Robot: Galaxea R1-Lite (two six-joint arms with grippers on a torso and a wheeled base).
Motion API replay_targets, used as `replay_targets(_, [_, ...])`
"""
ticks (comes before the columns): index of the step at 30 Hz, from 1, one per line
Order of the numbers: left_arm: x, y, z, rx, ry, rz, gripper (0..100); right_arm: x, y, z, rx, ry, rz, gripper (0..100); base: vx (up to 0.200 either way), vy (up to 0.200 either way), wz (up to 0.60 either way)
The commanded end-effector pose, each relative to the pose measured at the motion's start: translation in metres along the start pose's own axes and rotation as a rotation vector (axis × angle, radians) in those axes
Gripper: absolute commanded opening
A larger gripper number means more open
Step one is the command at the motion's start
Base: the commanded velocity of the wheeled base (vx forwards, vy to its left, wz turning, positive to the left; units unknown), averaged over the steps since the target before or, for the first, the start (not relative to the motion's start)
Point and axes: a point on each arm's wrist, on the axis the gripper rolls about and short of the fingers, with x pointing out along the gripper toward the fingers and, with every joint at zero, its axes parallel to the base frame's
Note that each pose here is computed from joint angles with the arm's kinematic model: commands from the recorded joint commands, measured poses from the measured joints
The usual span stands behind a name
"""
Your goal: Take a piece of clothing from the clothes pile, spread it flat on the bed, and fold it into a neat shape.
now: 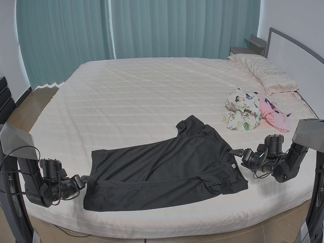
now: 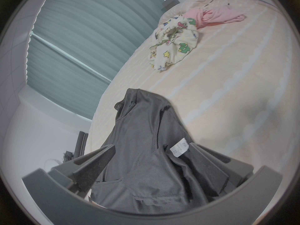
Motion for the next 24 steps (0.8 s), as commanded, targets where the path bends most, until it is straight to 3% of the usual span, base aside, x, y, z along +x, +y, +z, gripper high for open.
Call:
replay_targets(1, [-0.0132,0.0014,0.0085,-0.021,-0.041,-0.003,100,-0.0125,0.0016,0.006,0.012,-0.021,0.001,100,0.0,0.0,0.0])
replay_targets(3, [-0.0137,0.0027,0.0076,-0.04,-0.037,0.0,100,-0.0117,0.0046,0.0065,0.008,-0.023,0.009,100,0.0,0.0,0.0])
replay_targets(18, [-0.0112,0.0063,0.0088,-0.065,-0.036,0.003,100,-0.009,0.0068,0.0025,0.003,-0.009,0.015,100,0.2,0.0,0.0])
replay_targets(24, [-0.0093,0.0064,0.0163,-0.11,-0.065,-0.009,100,-0.0085,0.0084,-0.0005,0.0,0.001,0.017,100,0.0,0.0,0.0])
